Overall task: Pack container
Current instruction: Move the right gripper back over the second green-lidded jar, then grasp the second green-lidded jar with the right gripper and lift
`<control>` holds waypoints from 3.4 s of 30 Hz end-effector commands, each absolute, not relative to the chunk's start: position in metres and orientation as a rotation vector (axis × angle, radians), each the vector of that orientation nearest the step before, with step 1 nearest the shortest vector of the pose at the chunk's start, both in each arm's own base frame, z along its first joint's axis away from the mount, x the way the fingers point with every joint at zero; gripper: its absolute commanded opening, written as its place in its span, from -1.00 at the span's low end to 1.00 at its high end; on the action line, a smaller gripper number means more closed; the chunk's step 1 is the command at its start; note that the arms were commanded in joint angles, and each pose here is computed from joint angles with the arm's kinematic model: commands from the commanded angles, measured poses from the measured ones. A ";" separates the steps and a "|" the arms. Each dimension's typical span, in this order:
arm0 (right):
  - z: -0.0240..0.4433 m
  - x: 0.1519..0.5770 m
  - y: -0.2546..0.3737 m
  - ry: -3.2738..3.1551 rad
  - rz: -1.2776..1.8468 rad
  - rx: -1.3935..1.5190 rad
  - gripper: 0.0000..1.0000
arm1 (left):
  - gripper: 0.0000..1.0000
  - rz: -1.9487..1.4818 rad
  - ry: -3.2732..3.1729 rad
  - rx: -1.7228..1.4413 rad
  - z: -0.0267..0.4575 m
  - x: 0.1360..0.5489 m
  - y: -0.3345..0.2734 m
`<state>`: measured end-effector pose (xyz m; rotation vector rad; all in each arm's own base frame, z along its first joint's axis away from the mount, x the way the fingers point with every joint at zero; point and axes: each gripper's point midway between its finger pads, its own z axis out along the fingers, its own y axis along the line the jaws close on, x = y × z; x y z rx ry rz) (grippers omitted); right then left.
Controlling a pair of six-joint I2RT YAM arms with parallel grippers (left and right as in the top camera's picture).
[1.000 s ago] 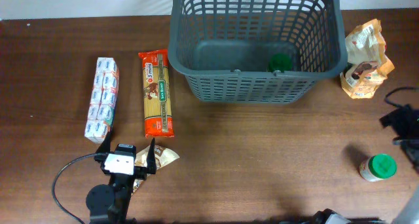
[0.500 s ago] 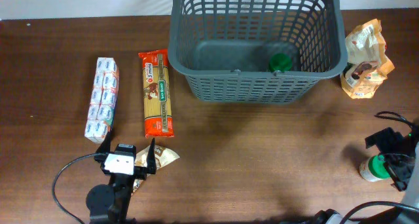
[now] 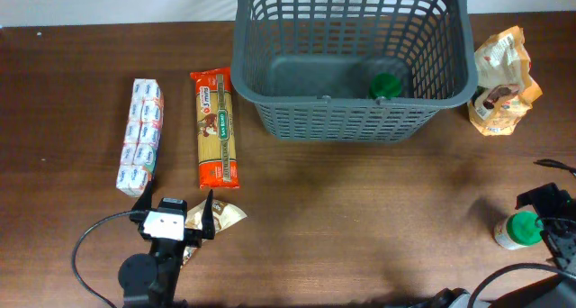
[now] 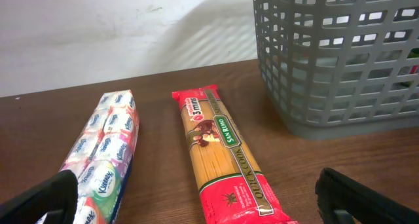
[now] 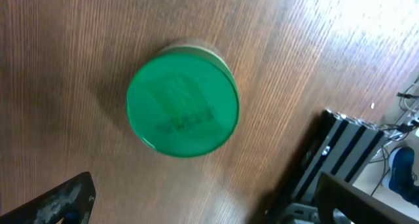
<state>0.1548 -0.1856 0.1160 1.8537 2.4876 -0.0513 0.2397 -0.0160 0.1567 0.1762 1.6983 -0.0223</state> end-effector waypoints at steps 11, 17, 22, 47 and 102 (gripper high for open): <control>0.094 0.163 -0.190 2.531 -0.015 1.874 0.97 | 0.99 -0.005 1.694 0.186 0.155 0.240 -0.015; 0.084 0.166 -0.194 2.536 -0.008 1.896 0.98 | 0.99 -0.005 1.694 0.186 0.155 0.240 -0.015; 0.083 0.169 -0.197 2.509 -0.012 1.916 0.97 | 0.98 -0.005 1.694 0.186 0.155 0.240 -0.015; 0.077 0.184 -0.198 2.478 -0.023 1.892 0.97 | 0.98 -0.005 1.694 0.186 0.155 0.240 -0.015; 0.005 0.174 -0.188 2.574 0.001 1.910 0.98 | 0.99 -0.005 1.694 0.186 0.155 0.240 -0.015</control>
